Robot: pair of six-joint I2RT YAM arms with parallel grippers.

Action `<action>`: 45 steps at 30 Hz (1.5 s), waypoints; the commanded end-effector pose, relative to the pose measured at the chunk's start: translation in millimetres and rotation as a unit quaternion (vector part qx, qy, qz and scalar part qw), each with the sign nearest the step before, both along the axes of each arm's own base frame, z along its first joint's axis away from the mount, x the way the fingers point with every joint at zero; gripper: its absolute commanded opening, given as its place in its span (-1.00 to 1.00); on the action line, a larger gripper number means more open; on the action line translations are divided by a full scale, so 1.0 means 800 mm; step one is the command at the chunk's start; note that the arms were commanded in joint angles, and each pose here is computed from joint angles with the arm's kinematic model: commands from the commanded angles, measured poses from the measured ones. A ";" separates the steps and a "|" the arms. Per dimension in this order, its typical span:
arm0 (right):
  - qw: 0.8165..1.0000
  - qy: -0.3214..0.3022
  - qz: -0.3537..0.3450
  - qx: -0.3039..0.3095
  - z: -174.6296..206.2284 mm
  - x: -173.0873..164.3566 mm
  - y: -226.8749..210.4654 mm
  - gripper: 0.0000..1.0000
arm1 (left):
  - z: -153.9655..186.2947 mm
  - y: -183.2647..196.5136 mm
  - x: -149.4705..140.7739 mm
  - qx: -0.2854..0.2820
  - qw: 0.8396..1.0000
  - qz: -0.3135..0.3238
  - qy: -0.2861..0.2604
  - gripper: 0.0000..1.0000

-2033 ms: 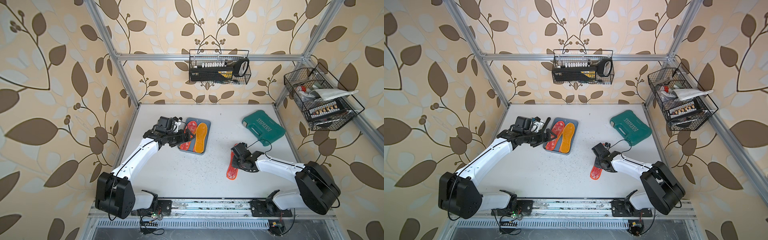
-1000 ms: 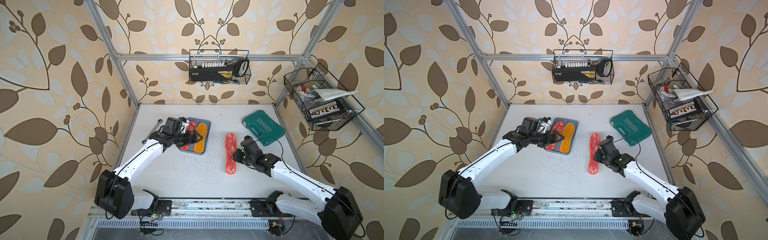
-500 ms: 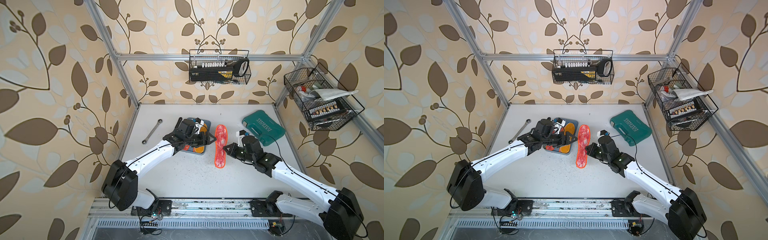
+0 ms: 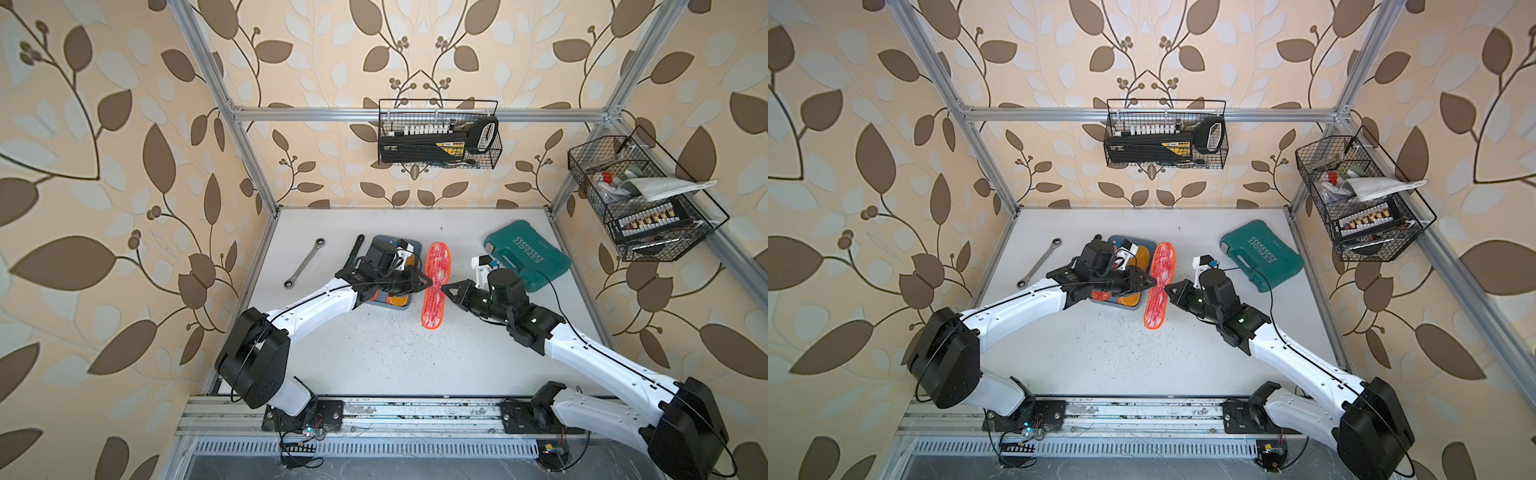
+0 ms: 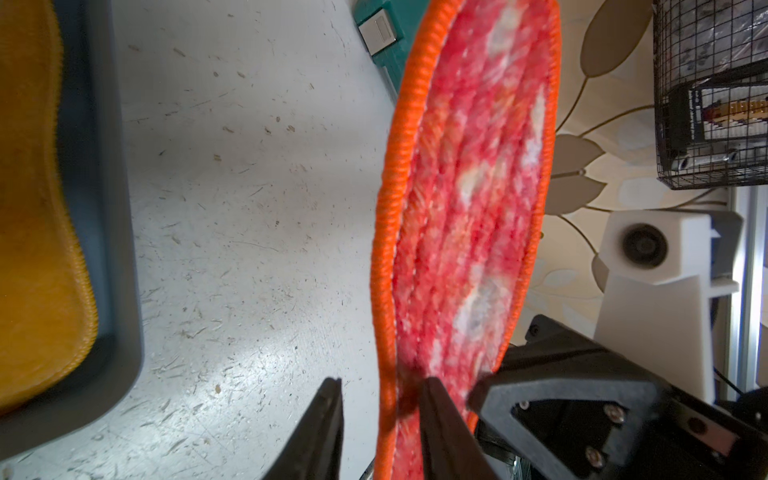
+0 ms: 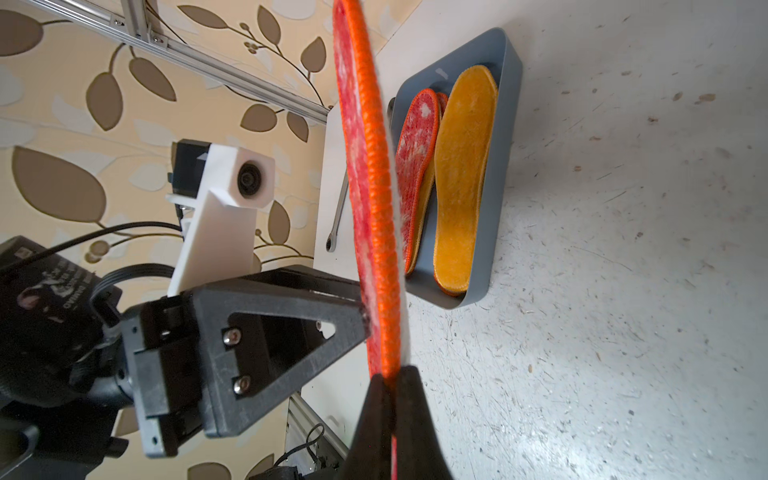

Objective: Put the insoles into the storage box
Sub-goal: Pick up the insole from the center of the board, then place the insole in the storage box.

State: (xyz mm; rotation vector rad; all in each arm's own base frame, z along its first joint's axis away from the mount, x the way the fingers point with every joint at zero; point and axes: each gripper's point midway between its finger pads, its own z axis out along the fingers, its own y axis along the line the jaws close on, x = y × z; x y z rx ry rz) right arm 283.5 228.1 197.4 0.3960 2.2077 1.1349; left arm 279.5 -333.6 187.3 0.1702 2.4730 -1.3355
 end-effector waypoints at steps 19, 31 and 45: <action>0.999 -0.003 -0.009 -0.047 0.001 0.012 -0.025 -0.32 | 0.033 0.040 0.013 0.077 0.994 -0.026 -0.079 -1.00; 0.997 0.001 -0.014 -0.071 0.004 0.015 -0.055 0.04 | -0.017 0.116 0.117 0.109 0.993 0.014 -0.043 -1.00; 0.997 0.007 -0.020 -0.070 -0.002 0.014 -0.070 0.17 | -0.098 0.100 0.166 0.099 0.995 0.009 0.015 -1.00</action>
